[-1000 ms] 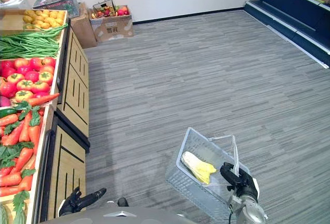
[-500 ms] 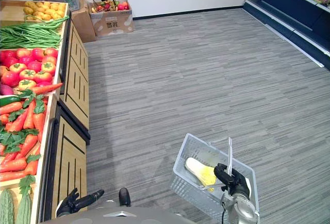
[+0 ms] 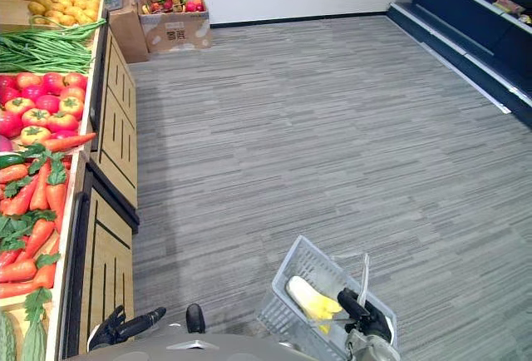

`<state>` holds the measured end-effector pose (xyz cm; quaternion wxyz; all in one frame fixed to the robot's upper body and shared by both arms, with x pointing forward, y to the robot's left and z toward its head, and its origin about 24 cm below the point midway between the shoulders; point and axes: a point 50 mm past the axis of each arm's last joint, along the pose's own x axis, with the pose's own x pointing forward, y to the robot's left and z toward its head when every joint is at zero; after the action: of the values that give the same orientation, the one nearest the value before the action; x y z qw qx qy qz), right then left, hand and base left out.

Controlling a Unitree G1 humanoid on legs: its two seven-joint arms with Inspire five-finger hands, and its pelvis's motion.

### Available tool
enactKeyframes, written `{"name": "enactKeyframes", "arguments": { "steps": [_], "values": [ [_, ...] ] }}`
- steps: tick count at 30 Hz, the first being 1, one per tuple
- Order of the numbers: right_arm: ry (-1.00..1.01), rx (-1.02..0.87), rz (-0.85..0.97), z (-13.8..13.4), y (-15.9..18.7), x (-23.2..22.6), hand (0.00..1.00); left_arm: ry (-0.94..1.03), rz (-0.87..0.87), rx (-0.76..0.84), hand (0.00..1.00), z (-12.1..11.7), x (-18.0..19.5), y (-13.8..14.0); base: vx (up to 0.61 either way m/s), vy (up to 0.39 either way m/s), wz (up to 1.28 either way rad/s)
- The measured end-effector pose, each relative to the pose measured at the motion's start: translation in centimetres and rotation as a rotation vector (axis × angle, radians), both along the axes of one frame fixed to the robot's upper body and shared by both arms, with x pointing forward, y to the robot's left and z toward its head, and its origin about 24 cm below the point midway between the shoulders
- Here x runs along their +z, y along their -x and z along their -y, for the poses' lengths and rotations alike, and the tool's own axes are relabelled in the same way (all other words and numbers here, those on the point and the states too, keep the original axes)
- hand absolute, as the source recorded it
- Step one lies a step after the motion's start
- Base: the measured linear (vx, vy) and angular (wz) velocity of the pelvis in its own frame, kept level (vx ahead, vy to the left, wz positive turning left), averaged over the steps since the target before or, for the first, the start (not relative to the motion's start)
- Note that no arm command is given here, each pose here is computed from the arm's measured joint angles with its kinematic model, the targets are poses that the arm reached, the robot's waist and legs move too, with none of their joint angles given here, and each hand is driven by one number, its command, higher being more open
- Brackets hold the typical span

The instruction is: Pick vegetable in the basket

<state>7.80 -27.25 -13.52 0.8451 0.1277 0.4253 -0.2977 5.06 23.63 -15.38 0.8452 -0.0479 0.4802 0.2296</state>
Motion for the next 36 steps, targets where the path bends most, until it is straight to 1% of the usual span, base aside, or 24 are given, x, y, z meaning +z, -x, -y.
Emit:
{"name": "enactKeyframes", "arguments": {
  "steps": [10, 15, 22, 26, 29, 31, 34, 36],
  "values": [
    [-0.006, 0.009, 0.004, -0.3, -0.2, -0.1, 0.0, 0.0, -0.003, 0.002, 1.0, 0.0, 0.0, 0.1, -0.01, -0.006, -0.01],
    [-0.004, 0.012, 0.012, -0.3, -0.6, 0.0, 0.0, -0.009, -0.003, 0.037, 1.0, -0.5, 0.1, 0.4, -0.03, -0.025, -0.17],
    [0.011, 0.0, 0.02, 0.2, -0.9, 0.3, 0.0, -0.007, -0.019, 0.037, 1.0, -0.7, 0.0, 0.6, 0.0, -0.007, -0.18],
    [0.031, -0.071, 0.016, 1.2, -0.2, 0.4, 0.0, -0.007, -0.022, 0.036, 1.0, -0.7, 0.0, 0.6, 0.13, 0.061, 0.11],
    [0.033, -0.084, -0.002, 1.3, 0.5, 0.3, 0.0, -0.002, -0.011, 0.028, 1.0, -0.4, 0.0, 0.1, 0.2, 0.079, 0.49],
    [0.021, -0.085, 0.006, 0.9, 0.4, 0.3, 0.0, 0.013, 0.004, 0.091, 1.0, 0.0, 0.0, 0.2, 0.24, 0.081, 0.36],
    [0.014, -0.071, 0.017, 0.7, 0.0, 0.3, 0.0, -0.003, -0.014, 0.071, 1.0, -0.8, 0.1, 0.4, 0.28, 0.005, 0.36],
    [0.035, -0.071, 0.036, 1.0, 0.1, 0.7, 0.0, -0.006, -0.013, 0.063, 1.0, -1.1, 0.2, 0.1, 0.32, -0.046, 0.49]
  ]
}}
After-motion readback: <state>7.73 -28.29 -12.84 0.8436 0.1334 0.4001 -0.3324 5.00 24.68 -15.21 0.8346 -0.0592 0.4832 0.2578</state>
